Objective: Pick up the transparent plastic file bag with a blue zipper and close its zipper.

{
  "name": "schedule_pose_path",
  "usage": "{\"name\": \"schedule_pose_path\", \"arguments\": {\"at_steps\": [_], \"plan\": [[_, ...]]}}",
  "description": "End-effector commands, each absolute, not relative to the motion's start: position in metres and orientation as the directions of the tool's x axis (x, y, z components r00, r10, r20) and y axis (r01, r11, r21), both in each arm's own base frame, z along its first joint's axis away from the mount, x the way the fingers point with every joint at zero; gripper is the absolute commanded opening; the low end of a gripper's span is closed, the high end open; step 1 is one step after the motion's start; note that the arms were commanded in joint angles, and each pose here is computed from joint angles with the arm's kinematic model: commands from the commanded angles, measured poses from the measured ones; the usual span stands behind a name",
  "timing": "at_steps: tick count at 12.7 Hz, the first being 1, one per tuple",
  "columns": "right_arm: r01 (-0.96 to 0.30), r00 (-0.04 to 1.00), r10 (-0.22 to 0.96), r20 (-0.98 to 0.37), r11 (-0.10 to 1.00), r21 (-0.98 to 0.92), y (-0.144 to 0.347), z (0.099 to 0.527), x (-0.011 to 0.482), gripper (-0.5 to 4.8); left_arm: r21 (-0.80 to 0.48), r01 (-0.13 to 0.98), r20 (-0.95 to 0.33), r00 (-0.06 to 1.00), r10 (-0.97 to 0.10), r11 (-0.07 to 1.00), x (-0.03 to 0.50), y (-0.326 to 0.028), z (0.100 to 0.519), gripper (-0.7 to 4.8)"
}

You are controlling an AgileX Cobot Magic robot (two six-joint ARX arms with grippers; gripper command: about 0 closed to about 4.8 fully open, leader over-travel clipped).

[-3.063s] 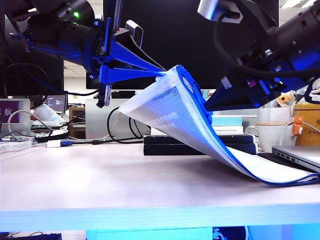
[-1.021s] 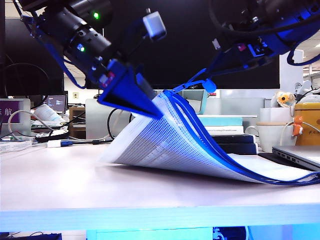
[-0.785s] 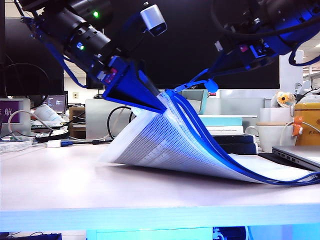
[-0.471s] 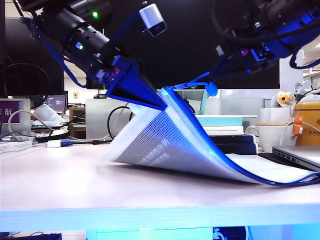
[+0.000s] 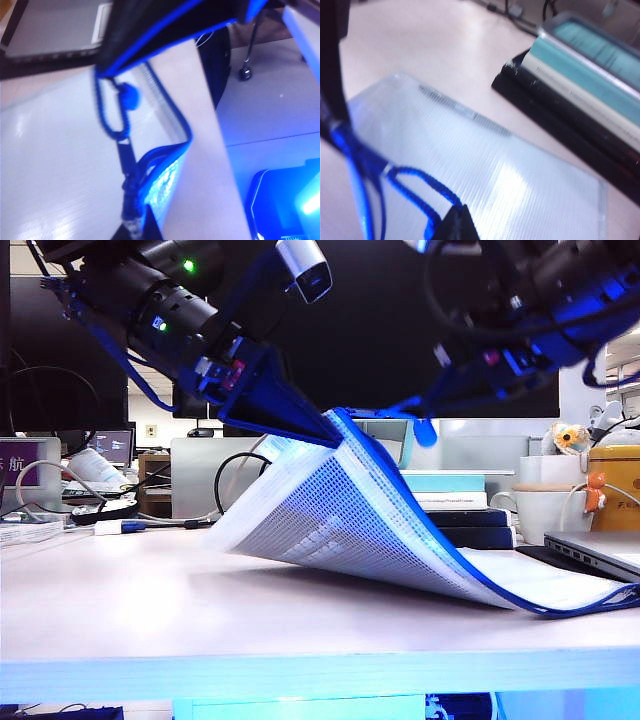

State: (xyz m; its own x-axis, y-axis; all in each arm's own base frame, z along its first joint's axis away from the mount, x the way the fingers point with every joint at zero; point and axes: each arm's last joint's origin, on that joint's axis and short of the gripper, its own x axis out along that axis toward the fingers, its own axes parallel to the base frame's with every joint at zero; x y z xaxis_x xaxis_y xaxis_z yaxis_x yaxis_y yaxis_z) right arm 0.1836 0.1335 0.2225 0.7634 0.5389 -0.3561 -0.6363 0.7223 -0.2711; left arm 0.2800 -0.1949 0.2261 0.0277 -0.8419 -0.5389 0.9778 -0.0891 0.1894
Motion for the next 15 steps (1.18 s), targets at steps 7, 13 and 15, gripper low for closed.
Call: {"name": "schedule_pose_path", "arguments": {"at_steps": [7,13,15], "plan": [[-0.651,0.751,0.552,-0.363,0.712,-0.264,0.134,0.224,0.183,-0.05,0.409,0.909,-0.425,0.271,-0.863,0.084,0.256,-0.159,0.306,-0.06],[-0.586,0.790,0.459,-0.406,0.760,-0.281,0.124,0.217,0.190,-0.05,0.413,0.890,-0.431,0.378,-0.819,0.194,0.235,-0.115,0.333,-0.06],[-0.501,0.831,0.350,-0.434,0.808,-0.309,0.114,0.210,0.199,-0.05,0.467,0.838,-0.380,0.477,-0.792,0.281,0.225,-0.088,0.352,-0.06]]}}
